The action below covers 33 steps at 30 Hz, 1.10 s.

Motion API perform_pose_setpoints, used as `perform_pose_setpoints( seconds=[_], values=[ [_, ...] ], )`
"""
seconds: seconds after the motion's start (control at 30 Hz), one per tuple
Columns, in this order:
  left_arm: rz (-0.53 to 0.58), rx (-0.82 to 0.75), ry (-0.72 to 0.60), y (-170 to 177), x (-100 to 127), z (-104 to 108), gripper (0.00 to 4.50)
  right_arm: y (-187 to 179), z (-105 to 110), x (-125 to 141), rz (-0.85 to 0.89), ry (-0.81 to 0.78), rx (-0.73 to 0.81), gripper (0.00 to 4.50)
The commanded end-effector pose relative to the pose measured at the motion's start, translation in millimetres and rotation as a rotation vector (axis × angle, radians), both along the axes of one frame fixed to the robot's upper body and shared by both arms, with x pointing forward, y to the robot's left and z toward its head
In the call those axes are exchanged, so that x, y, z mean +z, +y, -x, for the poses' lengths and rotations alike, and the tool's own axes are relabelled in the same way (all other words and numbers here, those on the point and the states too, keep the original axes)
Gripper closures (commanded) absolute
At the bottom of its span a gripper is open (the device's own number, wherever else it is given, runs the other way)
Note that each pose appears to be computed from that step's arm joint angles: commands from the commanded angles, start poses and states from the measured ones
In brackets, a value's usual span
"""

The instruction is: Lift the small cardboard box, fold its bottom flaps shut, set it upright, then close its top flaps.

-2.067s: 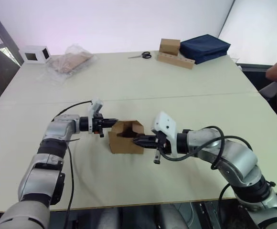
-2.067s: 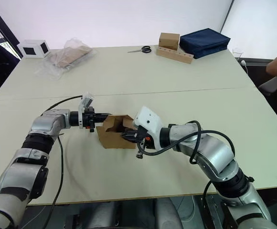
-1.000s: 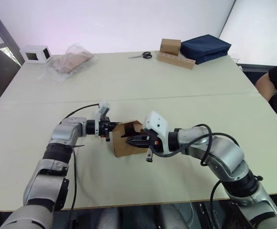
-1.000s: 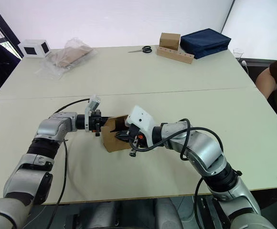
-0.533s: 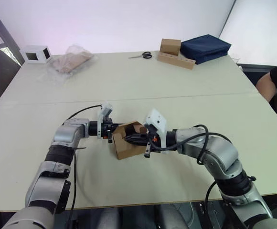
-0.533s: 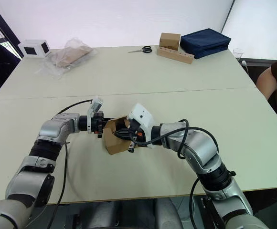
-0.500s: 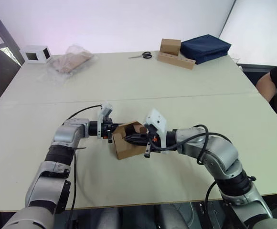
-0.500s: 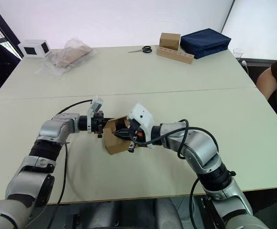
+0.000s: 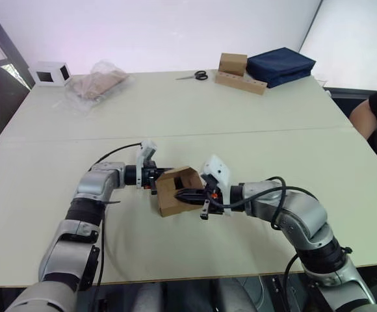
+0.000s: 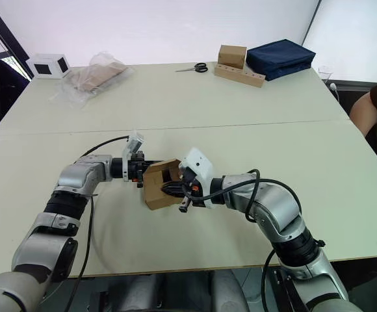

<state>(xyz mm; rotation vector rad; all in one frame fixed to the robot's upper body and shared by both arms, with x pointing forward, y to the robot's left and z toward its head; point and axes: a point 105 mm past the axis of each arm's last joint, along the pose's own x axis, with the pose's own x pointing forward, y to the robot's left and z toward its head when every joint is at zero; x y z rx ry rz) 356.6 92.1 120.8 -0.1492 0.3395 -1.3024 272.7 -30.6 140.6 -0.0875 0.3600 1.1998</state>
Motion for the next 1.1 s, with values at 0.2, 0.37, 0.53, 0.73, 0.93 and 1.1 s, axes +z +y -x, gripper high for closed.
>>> perform_pose_setpoints(
  seconds=[0.2,0.37,0.53,0.73,0.93,1.1],
  values=[
    [-0.01,-0.01,-0.066,-8.2,12.7,-12.8,4.45,-2.4,-0.4,5.0,-0.012,0.023,-0.041,4.5],
    [-0.044,0.045,-0.072,3.8,5.7,-20.8,4.45,-0.2,-3.5,5.1,-0.017,0.027,-0.055,4.5],
    [-0.046,0.081,-0.072,13.7,2.3,-22.1,4.45,-0.3,-6.6,2.0,-0.012,0.035,-0.064,4.5],
    [-0.038,0.135,-0.097,20.5,5.8,-23.3,4.45,-0.2,-9.9,-0.7,-0.009,0.043,-0.066,4.5],
    [-0.01,0.292,-0.199,55.6,23.3,-23.7,4.45,0.7,-9.8,3.0,-0.019,0.03,-0.047,4.5],
    [-0.024,0.304,-0.213,87.2,51.5,17.7,4.45,3.6,-3.6,8.0,-0.03,-0.001,-0.001,4.5]
  ],
)
